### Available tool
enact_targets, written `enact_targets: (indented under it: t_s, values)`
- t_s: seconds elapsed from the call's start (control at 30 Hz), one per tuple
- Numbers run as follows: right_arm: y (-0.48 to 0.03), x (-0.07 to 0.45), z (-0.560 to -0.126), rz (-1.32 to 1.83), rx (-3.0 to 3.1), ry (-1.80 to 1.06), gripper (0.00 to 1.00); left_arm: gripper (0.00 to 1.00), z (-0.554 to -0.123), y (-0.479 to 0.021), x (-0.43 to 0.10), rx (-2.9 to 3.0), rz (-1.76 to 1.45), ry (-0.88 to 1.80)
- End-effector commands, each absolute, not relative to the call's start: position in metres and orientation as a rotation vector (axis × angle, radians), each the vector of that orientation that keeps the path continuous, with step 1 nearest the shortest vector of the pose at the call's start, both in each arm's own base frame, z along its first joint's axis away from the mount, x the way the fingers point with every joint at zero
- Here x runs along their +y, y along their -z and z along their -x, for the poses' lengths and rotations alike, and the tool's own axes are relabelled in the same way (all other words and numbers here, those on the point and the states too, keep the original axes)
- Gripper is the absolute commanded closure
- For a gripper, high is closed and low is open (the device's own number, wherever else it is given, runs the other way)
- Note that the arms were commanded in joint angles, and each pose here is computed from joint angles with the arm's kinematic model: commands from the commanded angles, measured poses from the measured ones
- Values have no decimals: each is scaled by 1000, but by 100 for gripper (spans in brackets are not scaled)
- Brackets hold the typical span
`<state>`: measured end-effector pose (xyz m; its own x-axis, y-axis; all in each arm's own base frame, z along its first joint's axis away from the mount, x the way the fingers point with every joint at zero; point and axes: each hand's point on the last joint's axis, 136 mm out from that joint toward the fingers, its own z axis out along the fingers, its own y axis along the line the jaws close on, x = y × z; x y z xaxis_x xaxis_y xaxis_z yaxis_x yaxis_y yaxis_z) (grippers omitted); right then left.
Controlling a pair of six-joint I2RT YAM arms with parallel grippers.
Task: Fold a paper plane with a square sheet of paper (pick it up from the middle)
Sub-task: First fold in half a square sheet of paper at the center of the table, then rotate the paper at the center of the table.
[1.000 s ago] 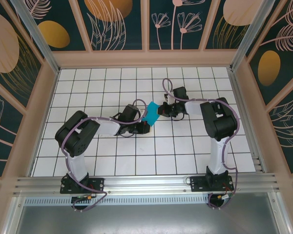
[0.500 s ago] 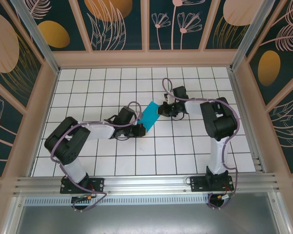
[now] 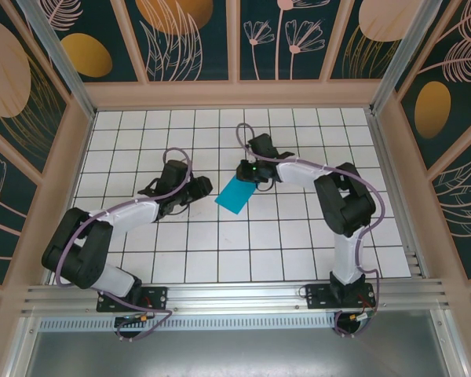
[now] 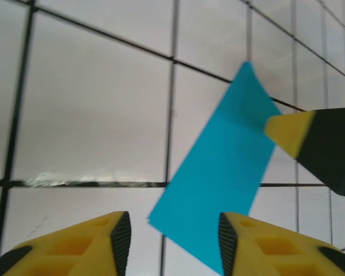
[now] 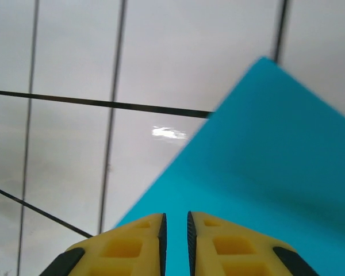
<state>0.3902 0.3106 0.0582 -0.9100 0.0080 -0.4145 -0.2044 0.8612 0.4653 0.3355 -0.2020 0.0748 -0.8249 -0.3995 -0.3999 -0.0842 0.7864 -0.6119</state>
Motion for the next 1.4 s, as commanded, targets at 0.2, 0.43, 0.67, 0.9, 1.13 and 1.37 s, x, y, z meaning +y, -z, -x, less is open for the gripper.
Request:
enact_targets:
  t_s: [0.2, 0.43, 0.67, 0.9, 1.13, 1.37]
  values:
    - [-29, 353, -373, 202, 2735, -674, 81, 45, -333, -58, -180, 2468, 507, 752]
    - [-10, 352, -341, 365, 2815, -673, 82, 44, -332, -54, -180, 2475, 509, 746]
    - [-3, 332, -296, 633, 2862, -679, 84, 43, -332, -54, -185, 2486, 484, 768]
    - [-77, 330, -352, 265, 2659, -807, 76, 46, -330, -58, -200, 2503, 387, 858]
    - [-72, 278, -402, -73, 2620, -548, 65, 46, -324, -64, -215, 2522, 353, 958]
    - [-48, 276, -418, -84, 2665, -540, 62, 44, -316, -64, -243, 2562, 311, 1016]
